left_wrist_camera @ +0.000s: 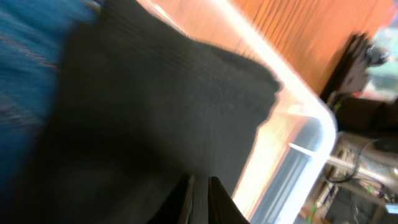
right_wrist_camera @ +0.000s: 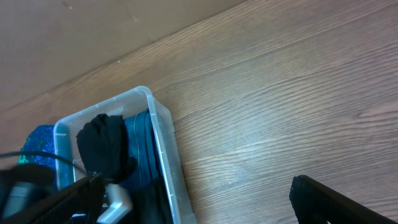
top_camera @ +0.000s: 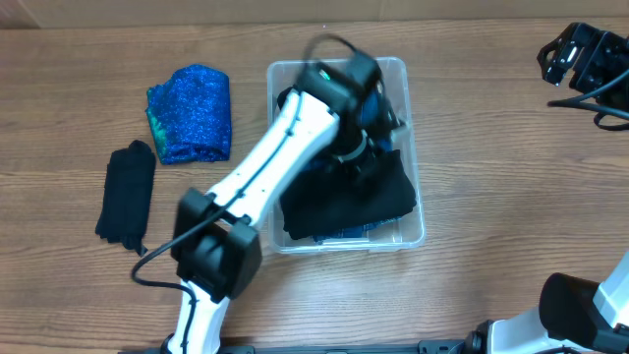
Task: Pack container
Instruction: 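Carry the black sock right and lay it in the bin, then release the sock and retract the left arm toward the left, then grasp the remaining black sock on the table with the left gripper, then lift the black sock and carry it right into the bin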
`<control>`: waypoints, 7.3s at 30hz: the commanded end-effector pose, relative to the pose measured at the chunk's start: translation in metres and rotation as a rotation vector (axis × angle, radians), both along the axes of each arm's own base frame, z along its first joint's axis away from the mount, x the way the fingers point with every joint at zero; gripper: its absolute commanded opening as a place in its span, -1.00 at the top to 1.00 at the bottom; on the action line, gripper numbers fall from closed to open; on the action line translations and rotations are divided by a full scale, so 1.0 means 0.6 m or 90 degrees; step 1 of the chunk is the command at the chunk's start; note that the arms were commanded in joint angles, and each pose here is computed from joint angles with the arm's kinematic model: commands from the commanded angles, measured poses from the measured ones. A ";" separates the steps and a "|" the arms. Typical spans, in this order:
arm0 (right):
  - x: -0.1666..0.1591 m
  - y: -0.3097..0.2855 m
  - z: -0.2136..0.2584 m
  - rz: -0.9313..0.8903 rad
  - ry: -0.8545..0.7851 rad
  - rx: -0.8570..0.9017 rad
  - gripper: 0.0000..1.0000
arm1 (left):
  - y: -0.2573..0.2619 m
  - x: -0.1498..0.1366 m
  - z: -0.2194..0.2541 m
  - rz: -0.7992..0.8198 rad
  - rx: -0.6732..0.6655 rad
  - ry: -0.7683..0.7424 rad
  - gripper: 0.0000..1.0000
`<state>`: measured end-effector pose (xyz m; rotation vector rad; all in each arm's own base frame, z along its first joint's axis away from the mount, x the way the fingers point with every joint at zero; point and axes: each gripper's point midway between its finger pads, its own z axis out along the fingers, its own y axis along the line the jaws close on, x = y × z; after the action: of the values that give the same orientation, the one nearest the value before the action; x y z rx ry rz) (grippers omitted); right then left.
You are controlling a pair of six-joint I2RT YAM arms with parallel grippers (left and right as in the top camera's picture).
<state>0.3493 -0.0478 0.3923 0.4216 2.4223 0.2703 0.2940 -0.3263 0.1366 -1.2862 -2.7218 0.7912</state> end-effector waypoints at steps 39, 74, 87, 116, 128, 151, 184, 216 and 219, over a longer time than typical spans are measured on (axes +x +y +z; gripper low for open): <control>-0.002 -0.004 -0.002 -0.005 0.005 -0.004 -1.00 | 0.352 0.127 0.243 0.415 0.129 -0.170 -1.00; -0.003 -0.010 -0.004 -0.014 0.008 -0.015 -1.00 | 0.893 0.070 -0.055 0.870 0.083 0.063 -1.00; -0.004 -0.013 -0.004 -0.018 0.009 -0.020 -1.00 | 0.878 0.075 -0.193 0.811 0.037 0.168 -1.00; -0.002 -0.016 -0.003 -0.021 0.007 -0.025 -1.00 | 0.749 0.029 -0.272 0.736 -0.050 0.287 -0.21; -0.004 -0.015 -0.005 -0.021 0.011 -0.024 -1.00 | 0.736 0.037 -0.261 0.733 -0.085 0.288 0.66; -0.004 -0.015 -0.004 -0.021 0.010 -0.024 -1.00 | 0.614 0.109 0.147 0.575 -0.210 -0.148 0.92; -0.005 -0.015 -0.005 -0.021 0.012 -0.023 -1.00 | 0.175 0.168 0.047 -0.170 0.040 -0.385 0.92; -0.005 -0.015 -0.005 -0.021 0.013 -0.023 -1.00 | 0.133 0.234 0.089 -0.029 0.063 -0.432 -1.00; -0.005 -0.015 -0.005 -0.021 0.013 -0.023 -1.00 | 0.112 0.249 0.157 0.020 0.015 -0.466 -1.00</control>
<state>0.3466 -0.0554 0.3889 0.4466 2.4357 0.2128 0.4251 -0.2465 0.1776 -1.9230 -3.0495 0.2305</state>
